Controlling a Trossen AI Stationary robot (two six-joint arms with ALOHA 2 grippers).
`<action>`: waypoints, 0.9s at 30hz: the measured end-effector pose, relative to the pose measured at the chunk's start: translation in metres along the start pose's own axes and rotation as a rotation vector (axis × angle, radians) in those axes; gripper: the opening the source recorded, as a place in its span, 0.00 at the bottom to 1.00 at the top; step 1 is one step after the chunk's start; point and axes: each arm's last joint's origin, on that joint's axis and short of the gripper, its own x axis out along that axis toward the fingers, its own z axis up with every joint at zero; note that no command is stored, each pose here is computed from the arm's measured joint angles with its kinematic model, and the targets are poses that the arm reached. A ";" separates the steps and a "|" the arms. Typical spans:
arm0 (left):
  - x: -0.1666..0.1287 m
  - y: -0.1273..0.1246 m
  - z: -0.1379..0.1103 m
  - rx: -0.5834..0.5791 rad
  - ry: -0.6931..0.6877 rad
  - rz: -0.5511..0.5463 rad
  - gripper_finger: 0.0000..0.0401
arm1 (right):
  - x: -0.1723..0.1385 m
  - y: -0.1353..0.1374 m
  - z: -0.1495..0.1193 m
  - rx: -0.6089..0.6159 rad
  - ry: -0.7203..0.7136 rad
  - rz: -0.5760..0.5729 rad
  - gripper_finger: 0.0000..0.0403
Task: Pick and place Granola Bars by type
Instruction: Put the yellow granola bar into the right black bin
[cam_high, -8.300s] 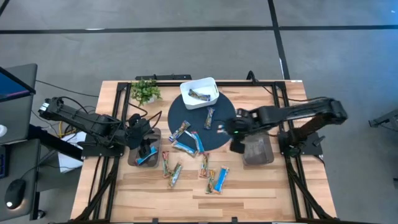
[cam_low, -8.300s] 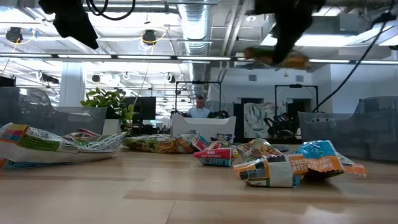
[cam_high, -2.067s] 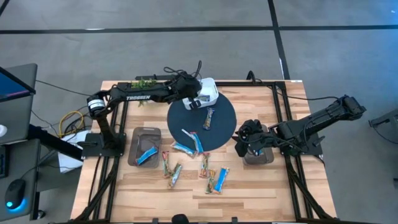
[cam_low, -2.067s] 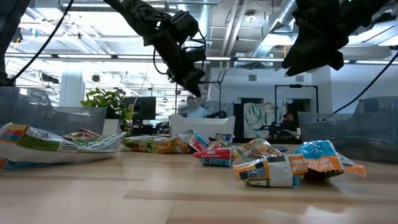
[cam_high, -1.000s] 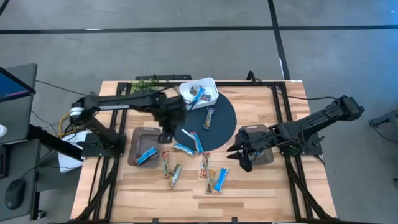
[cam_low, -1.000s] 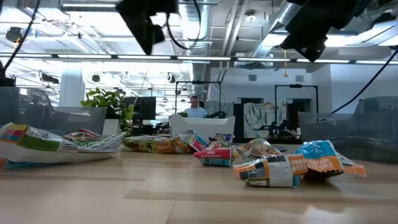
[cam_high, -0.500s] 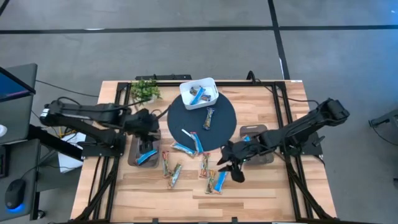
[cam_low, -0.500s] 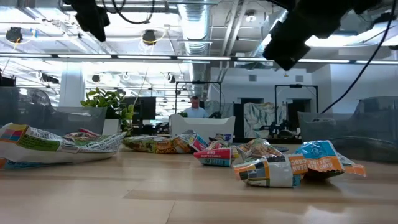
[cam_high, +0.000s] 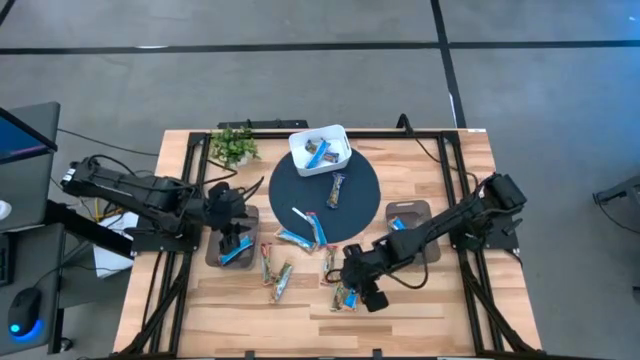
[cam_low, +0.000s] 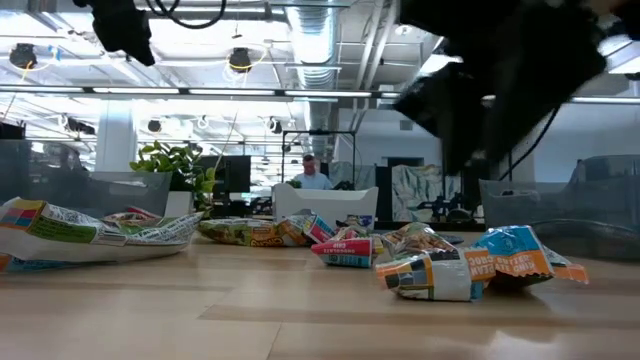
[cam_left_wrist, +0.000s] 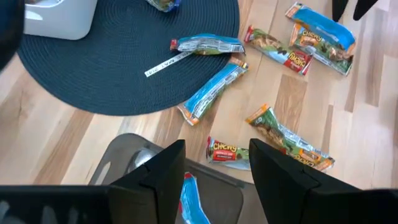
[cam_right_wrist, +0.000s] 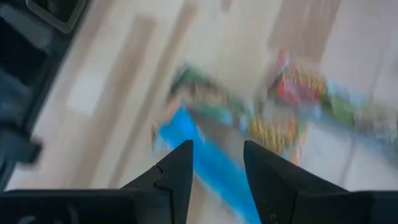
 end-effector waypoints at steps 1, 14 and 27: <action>-0.001 0.000 0.000 0.002 -0.004 -0.001 0.43 | 0.002 0.000 -0.002 -0.007 0.020 0.000 0.33; -0.002 -0.004 -0.001 0.014 -0.041 0.027 0.43 | 0.019 0.005 -0.012 -0.081 0.125 -0.003 0.33; -0.002 -0.003 -0.001 0.015 -0.057 0.057 0.43 | 0.028 0.001 -0.018 -0.072 0.183 -0.075 0.33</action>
